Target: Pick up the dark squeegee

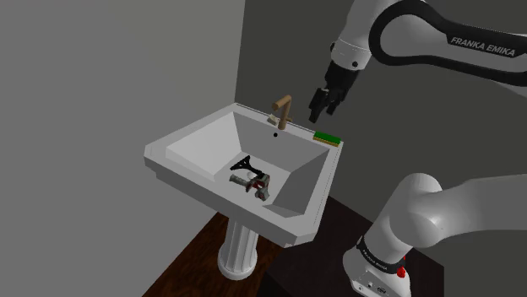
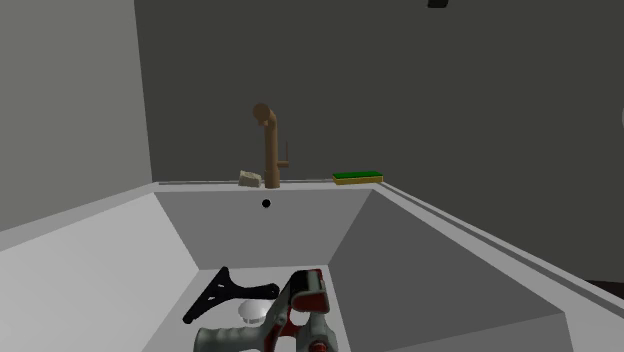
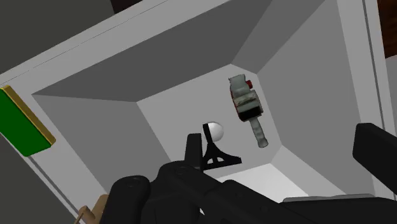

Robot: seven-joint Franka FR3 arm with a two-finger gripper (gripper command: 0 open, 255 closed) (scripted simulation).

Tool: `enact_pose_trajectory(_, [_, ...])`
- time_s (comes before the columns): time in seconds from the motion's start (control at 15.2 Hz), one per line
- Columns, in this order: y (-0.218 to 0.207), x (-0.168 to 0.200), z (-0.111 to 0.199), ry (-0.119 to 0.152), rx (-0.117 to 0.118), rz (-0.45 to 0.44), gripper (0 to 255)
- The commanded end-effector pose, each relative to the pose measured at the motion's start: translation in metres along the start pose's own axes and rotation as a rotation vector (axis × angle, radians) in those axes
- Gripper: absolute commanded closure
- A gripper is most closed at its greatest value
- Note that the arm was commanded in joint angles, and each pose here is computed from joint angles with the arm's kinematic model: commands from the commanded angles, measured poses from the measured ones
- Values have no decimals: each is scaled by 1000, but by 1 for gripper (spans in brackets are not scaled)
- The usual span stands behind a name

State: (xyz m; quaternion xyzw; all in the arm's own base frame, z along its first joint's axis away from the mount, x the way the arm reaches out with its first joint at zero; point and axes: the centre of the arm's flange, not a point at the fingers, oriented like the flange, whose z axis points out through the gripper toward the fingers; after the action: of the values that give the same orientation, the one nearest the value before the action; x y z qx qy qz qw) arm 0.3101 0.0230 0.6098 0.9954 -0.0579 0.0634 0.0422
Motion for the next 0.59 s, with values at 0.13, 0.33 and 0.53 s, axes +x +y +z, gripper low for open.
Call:
enact_pose_trajectory(0.13, [3, 12, 23, 2, 3, -2, 0])
enact_pose_trajectory(0.33, [7, 30, 58, 5, 7, -4, 0])
enact_pose_trajectory(0.53, [12, 48, 93, 8, 12, -6, 0])
